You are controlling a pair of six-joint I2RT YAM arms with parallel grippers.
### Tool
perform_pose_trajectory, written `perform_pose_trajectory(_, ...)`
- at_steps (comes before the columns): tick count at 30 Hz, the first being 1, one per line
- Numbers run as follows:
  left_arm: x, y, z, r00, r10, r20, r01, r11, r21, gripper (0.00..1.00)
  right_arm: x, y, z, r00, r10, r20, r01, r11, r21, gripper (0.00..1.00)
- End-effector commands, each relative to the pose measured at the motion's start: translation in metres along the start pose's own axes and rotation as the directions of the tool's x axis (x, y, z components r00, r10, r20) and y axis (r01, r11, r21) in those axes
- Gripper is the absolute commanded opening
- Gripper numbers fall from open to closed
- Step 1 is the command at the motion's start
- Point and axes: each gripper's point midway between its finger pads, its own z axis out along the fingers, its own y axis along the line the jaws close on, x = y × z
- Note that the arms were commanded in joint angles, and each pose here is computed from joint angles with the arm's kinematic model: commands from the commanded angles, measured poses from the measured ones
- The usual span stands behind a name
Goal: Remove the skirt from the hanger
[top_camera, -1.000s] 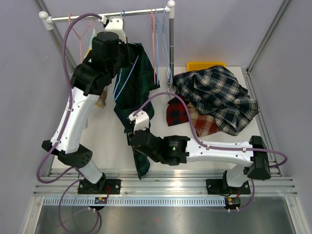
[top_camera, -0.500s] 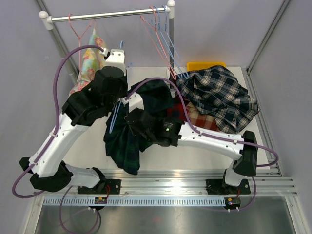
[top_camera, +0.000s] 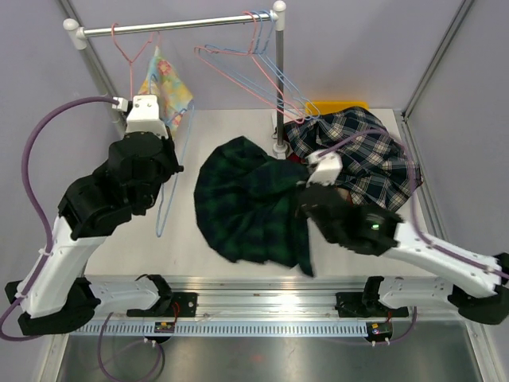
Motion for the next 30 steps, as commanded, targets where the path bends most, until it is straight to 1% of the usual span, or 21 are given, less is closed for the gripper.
perform_pose_trajectory(1, 0.000, -0.012, 0.019, 0.999, -0.021, 0.025, 0.022, 0.999, -0.031, 0.00, -0.135, -0.060, -0.049, 0.944, 0.046, 0.327, -0.109, 0.978, 0.179, 0.00)
perform_pose_trajectory(2, 0.000, -0.014, 0.020, 1.000, -0.017, 0.023, 0.018, 0.999, -0.027, 0.00, -0.133, -0.059, -0.045, 0.951, -0.025, 0.309, -0.041, 0.978, 0.206, 0.00)
perform_pose_trajectory(3, -0.001, -0.016, 0.024, 1.000, -0.014, 0.019, 0.015, 1.000, -0.026, 0.00, -0.163, -0.074, -0.050, 0.940, -0.067, 0.334, -0.026, 0.963, 0.267, 0.00)
perform_pose_trajectory(5, -0.001, -0.019, 0.027, 1.000, 0.001, 0.011, -0.001, 1.000, -0.017, 0.00, -0.190, -0.091, -0.051, 0.931, -0.096, 0.353, -0.025, 0.946, 0.323, 0.00)
perform_pose_trajectory(6, -0.002, -0.019, 0.028, 1.000, 0.006, 0.010, -0.006, 1.000, -0.017, 0.00, -0.214, -0.100, -0.060, 0.916, -0.083, 0.392, -0.055, 0.943, 0.330, 0.00)
perform_pose_trajectory(7, -0.006, -0.018, 0.029, 1.000, 0.000, 0.016, 0.001, 1.000, -0.017, 0.00, -0.226, -0.120, -0.050, 0.919, -0.111, 0.379, -0.049, 0.920, 0.388, 0.00)
perform_pose_trajectory(11, -0.019, -0.017, 0.038, 0.999, -0.007, 0.035, 0.007, 1.000, -0.004, 0.00, -0.276, -0.162, -0.044, 0.901, -0.099, 0.422, -0.110, 0.890, 0.443, 0.00)
perform_pose_trajectory(12, -0.024, -0.011, 0.042, 0.999, -0.017, 0.043, 0.018, 1.000, -0.017, 0.00, -0.297, -0.167, -0.055, 0.878, -0.087, 0.471, -0.143, 0.891, 0.430, 0.00)
perform_pose_trajectory(13, -0.029, -0.011, 0.045, 0.998, -0.026, 0.050, 0.027, 1.000, -0.014, 0.00, -0.303, -0.165, -0.032, 0.887, -0.083, 0.454, -0.126, 0.903, 0.412, 0.00)
perform_pose_trajectory(14, -0.036, -0.016, 0.050, 0.998, -0.031, 0.055, 0.031, 1.000, 0.002, 0.00, -0.312, -0.184, -0.030, 0.887, -0.083, 0.455, -0.145, 0.884, 0.445, 0.00)
perform_pose_trajectory(15, -0.042, -0.012, 0.054, 0.997, -0.038, 0.062, 0.039, 0.999, -0.010, 0.00, -0.332, -0.186, -0.022, 0.872, -0.071, 0.485, -0.169, 0.886, 0.433, 0.00)
perform_pose_trajectory(17, -0.051, -0.016, 0.062, 0.997, -0.036, 0.071, 0.036, 0.999, 0.005, 0.00, -0.347, -0.204, -0.012, 0.868, -0.061, 0.492, -0.184, 0.882, 0.435, 0.00)
perform_pose_trajectory(19, -0.066, -0.019, 0.073, 0.995, -0.043, 0.090, 0.043, 0.999, 0.002, 0.00, -0.371, -0.211, 0.000, 0.836, -0.020, 0.549, -0.229, 0.895, 0.382, 0.00)
perform_pose_trajectory(23, -0.094, -0.027, 0.092, 0.990, -0.033, 0.135, 0.031, 0.999, 0.018, 0.00, -0.388, -0.232, 0.030, 0.793, 0.052, 0.606, -0.290, 0.908, 0.302, 0.00)
perform_pose_trajectory(24, -0.099, -0.030, 0.097, 0.989, -0.033, 0.146, 0.030, 0.999, 0.023, 0.00, -0.373, -0.243, 0.056, 0.823, 0.072, 0.564, -0.292, 0.905, 0.311, 0.00)
perform_pose_trajectory(25, -0.108, -0.033, 0.106, 0.985, -0.040, 0.171, 0.036, 0.999, 0.023, 0.00, -0.365, -0.238, 0.076, 0.835, 0.112, 0.538, -0.288, 0.923, 0.255, 0.00)
perform_pose_trajectory(26, -0.111, -0.035, 0.112, 0.983, -0.032, 0.182, 0.028, 0.999, 0.025, 0.00, -0.354, -0.237, 0.094, 0.852, 0.138, 0.505, -0.288, 0.929, 0.231, 0.06)
perform_pose_trajectory(27, -0.115, -0.036, 0.118, 0.980, -0.029, 0.194, 0.025, 0.999, 0.020, 0.00, -0.323, -0.240, 0.129, 0.892, 0.186, 0.413, -0.299, 0.927, 0.228, 0.20)
perform_pose_trajectory(28, -0.119, -0.040, 0.129, 0.976, -0.026, 0.216, 0.023, 1.000, 0.017, 0.00, -0.293, -0.235, 0.148, 0.925, 0.225, 0.305, -0.296, 0.932, 0.208, 0.82)
perform_pose_trajectory(29, -0.121, -0.040, 0.134, 0.974, -0.026, 0.226, 0.024, 1.000, 0.014, 0.00, -0.270, -0.236, 0.163, 0.939, 0.253, 0.233, -0.303, 0.930, 0.209, 0.95)
perform_pose_trajectory(30, -0.124, -0.039, 0.140, 0.971, -0.025, 0.237, 0.023, 1.000, 0.008, 0.00, -0.224, -0.240, 0.184, 0.942, 0.313, 0.120, -0.333, 0.913, 0.237, 0.97)
